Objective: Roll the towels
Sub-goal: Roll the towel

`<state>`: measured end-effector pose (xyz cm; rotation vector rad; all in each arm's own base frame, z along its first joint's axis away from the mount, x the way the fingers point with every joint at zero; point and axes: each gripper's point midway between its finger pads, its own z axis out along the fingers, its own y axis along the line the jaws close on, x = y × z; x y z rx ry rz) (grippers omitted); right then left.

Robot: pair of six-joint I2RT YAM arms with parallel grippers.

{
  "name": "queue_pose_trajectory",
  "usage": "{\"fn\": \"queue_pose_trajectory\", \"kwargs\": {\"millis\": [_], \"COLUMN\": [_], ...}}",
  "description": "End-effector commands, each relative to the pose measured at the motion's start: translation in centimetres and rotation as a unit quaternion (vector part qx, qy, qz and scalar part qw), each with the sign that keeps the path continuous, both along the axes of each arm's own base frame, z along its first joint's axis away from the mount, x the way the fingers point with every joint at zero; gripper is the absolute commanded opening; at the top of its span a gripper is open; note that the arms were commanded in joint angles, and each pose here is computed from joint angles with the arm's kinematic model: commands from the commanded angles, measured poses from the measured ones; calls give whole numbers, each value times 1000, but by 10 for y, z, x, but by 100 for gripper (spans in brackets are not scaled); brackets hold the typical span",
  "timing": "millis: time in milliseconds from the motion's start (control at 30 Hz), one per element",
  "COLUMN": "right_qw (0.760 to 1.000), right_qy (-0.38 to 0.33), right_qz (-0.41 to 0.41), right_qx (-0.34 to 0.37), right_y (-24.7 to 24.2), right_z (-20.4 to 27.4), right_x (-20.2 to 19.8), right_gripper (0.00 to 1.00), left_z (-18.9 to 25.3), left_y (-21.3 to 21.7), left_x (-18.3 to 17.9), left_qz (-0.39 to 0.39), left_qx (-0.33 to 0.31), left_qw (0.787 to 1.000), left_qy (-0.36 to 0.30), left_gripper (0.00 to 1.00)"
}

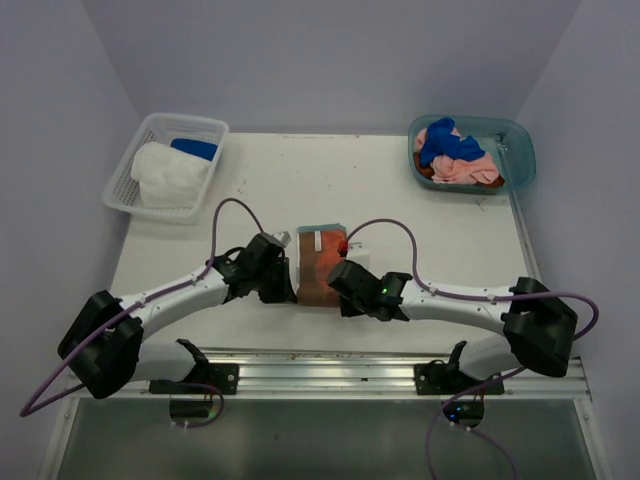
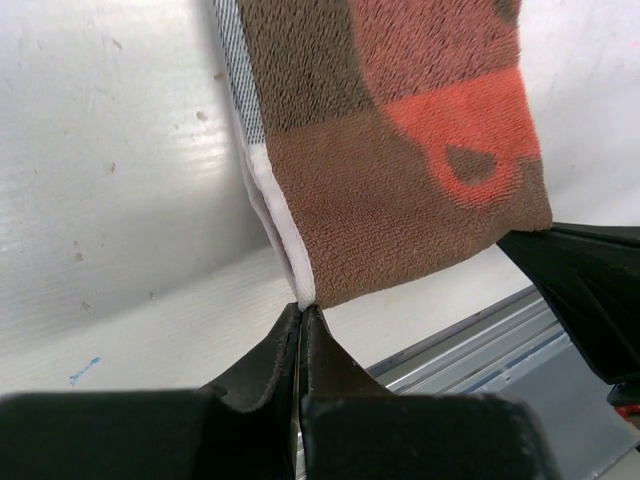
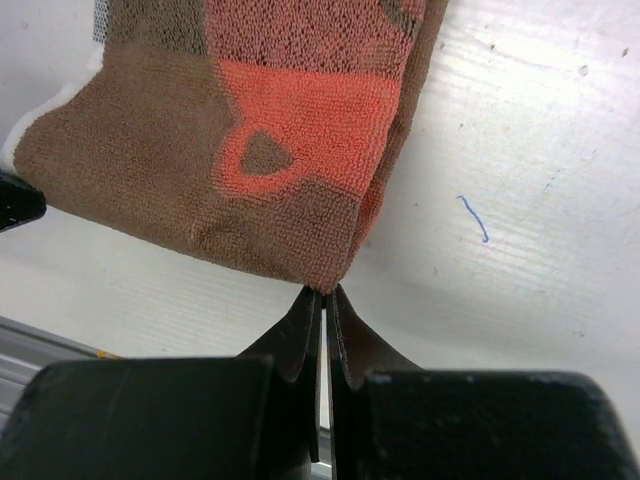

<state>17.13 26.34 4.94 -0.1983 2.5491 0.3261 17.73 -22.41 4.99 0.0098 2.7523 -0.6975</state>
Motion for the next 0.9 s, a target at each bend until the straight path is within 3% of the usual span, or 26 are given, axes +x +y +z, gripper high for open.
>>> {"fn": "queue_pose_trajectory", "kwargs": {"millis": [0,533,867], "right_qw": [999,996,996], "right_qy": [-49,-81,-66], "right_qz": [-8,-26,-45], "right_qx": [-12,-39,-44], "right_y": [1,4,2], "right_z": [28,36,22], "right_x": [20,80,111], "right_gripper": [0,0,0], "left_z": [23,40,5], "left_y": [-5,-7,-13], "left_x": [21,97,125], "left_qz": [23,71,64], "left_qx": [-4,-18,12], "left_qw": [999,995,997], "left_qy": [-35,-68,-44], "left_gripper": [0,0,0]}}
